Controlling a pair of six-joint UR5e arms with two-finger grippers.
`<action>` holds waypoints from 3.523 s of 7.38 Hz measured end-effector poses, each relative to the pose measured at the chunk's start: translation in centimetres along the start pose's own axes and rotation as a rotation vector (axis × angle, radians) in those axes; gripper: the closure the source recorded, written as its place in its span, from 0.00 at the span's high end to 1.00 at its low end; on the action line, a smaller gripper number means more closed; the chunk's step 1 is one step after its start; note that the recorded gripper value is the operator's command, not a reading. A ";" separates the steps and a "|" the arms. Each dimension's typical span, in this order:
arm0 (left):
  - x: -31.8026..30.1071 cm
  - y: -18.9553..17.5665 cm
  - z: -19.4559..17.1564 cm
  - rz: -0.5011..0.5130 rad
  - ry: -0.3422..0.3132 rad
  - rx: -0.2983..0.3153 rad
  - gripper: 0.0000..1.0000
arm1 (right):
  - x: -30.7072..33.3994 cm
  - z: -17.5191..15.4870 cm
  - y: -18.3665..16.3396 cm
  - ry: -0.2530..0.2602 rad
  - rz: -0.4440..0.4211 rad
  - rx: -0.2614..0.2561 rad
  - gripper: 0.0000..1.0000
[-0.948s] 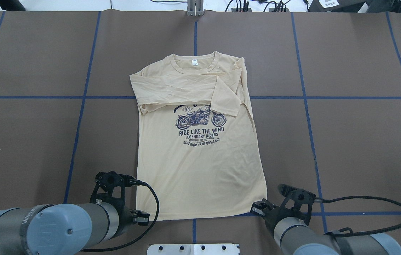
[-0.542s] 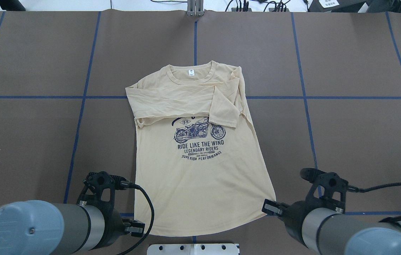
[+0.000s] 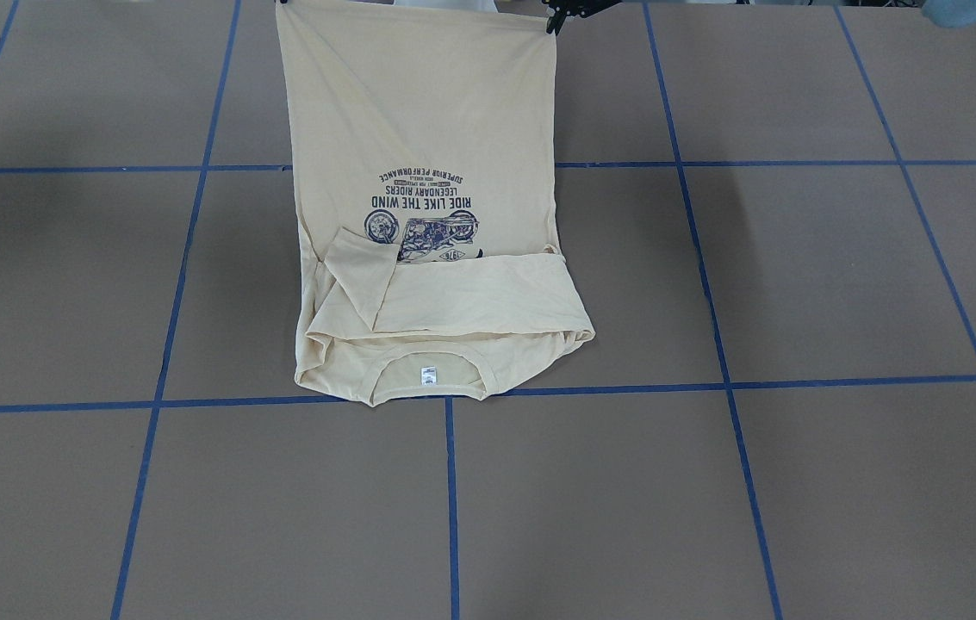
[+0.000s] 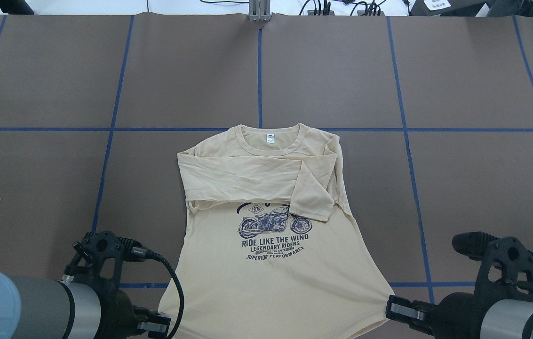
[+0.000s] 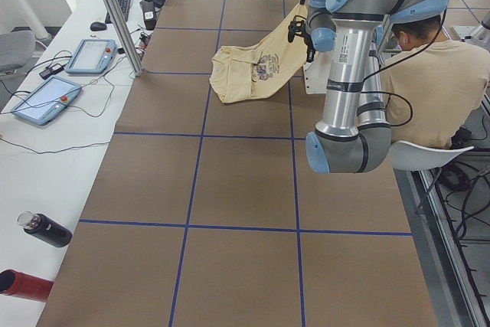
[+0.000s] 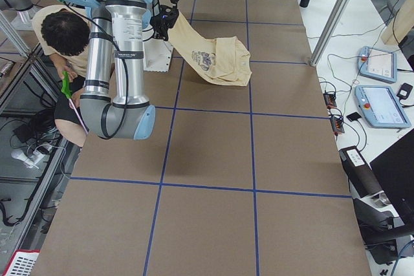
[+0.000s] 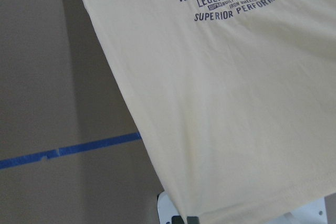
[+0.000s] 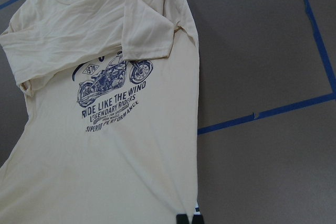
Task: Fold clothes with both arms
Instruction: 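Lift the hem with both grippers and fold it toward the collar, then release the hem and raise both grippers away from the folded shirt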
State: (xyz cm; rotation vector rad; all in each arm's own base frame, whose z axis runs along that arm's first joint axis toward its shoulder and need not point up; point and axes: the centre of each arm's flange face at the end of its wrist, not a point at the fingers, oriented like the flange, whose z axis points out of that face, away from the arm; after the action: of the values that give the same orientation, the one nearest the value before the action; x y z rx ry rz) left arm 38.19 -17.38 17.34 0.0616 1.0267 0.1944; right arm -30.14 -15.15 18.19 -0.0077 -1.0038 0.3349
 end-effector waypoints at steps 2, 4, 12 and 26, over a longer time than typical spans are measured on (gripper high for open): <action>1.1 -5.5 3.9 0.016 -0.081 0.067 0.00 | -2.5 5.4 -2.6 0.052 -0.003 0.105 0.00; 0.3 -14.0 6.3 0.082 -0.167 0.187 0.00 | -6.0 8.9 -8.1 0.078 0.009 0.223 0.00; -7.7 -30.4 11.7 0.102 -0.273 0.378 0.00 | -10.6 19.6 -26.7 0.083 0.092 0.456 0.00; -8.0 -16.8 16.8 0.165 -0.072 0.247 0.87 | -3.5 18.8 -33.8 0.073 -0.093 0.302 1.00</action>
State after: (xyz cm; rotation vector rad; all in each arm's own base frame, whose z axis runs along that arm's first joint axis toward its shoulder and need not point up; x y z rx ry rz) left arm 50.79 -34.72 30.40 0.3758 0.9696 0.2125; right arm -38.20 -50.91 30.90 0.2970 -0.8707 0.3951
